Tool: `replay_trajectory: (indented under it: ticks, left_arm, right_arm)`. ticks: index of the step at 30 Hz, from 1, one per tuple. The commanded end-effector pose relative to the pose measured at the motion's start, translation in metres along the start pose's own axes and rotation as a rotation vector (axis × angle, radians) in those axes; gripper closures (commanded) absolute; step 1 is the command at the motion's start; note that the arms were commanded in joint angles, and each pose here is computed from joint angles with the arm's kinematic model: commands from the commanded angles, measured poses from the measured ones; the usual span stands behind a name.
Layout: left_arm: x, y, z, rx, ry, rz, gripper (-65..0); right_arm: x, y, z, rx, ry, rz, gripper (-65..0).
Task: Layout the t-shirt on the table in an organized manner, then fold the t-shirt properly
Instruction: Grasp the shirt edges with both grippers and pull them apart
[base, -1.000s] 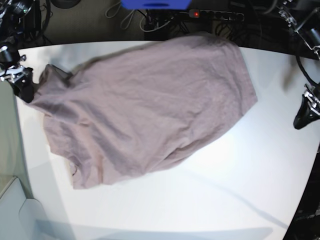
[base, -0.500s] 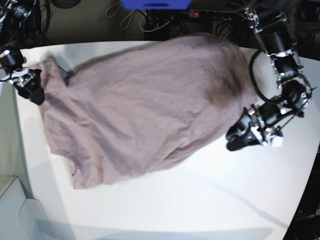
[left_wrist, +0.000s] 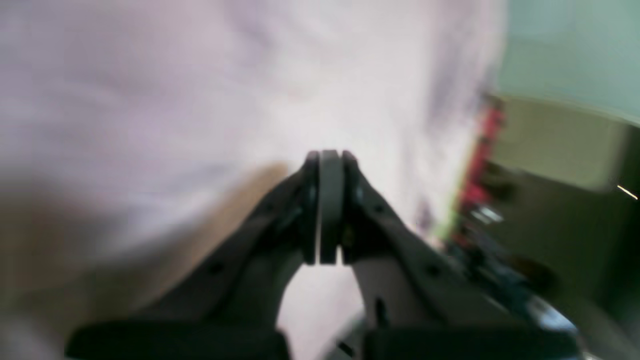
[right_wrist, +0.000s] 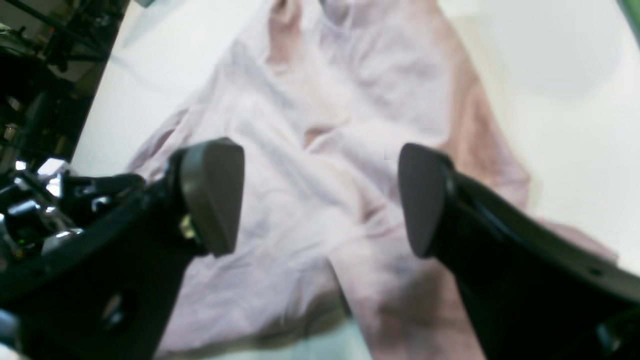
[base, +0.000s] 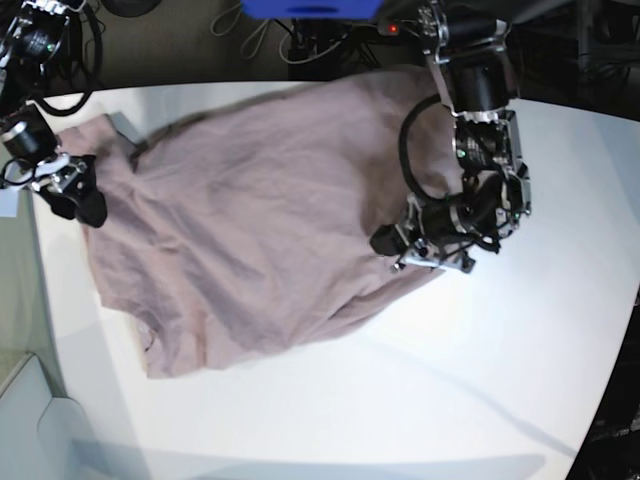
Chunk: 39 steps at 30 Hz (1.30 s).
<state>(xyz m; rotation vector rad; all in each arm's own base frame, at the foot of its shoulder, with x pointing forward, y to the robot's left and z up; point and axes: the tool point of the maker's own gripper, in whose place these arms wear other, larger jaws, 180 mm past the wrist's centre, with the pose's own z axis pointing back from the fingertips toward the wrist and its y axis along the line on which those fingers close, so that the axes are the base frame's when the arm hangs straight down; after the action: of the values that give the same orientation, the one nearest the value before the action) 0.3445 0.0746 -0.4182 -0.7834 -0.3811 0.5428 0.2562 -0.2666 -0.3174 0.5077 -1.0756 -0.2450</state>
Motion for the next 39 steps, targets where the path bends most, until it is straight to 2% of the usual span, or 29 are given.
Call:
replay_trajectory:
  ticks: [1,5,9,11,14,19,22,26,31,34,39]
  left_arm:
    - [0.014,0.003,0.009,0.013,-0.036,-0.027,-0.8]
    - [0.027,0.046,0.019,0.124,-0.046,-0.024,-0.8]
    - [0.048,0.115,0.04,0.263,-0.086,0.036,-0.8]
    - [0.058,0.137,0.051,0.313,-0.118,0.05,-0.8]
    - [0.08,0.162,0.075,0.377,-0.183,0.042,-0.8]
    - [0.115,0.172,0.111,0.427,-0.256,0.004,-0.8]
    - [0.137,0.162,0.125,0.389,-0.298,0.013,-0.8]
    - [0.157,0.13,0.136,0.248,-0.353,0.042,-0.8]
    - [0.15,0.071,0.131,0.036,-0.296,0.039,-0.8]
    - [0.128,0.049,0.111,-0.06,-0.221,0.074,-0.8]
    - [0.087,0.048,0.084,-0.096,-0.124,0.129,-0.8]
  right_arm:
    - [0.017,0.004,0.003,0.021,-0.046,0.026,-48.5]
    - [0.026,0.006,-0.002,0.032,-0.063,0.034,-48.5]
    - [0.027,0.008,-0.003,0.037,-0.064,0.036,-48.5]
    - [0.027,0.012,-0.007,0.05,-0.062,0.038,-48.5]
    - [0.025,0.019,-0.013,0.074,-0.044,0.05,-48.5]
    - [0.018,0.032,-0.023,0.118,-0.015,0.058,-48.5]
    - [0.01,0.042,-0.03,0.15,0.009,0.06,-48.5]
    - [0.002,0.066,-0.047,0.219,0.052,0.087,-48.5]
    - [-0.004,0.079,-0.084,0.184,0.143,0.277,-48.5]
    - [0.0,0.088,-0.105,0.153,0.181,0.411,-48.5]
    - [0.021,0.106,-0.14,0.121,0.198,0.582,-48.8]
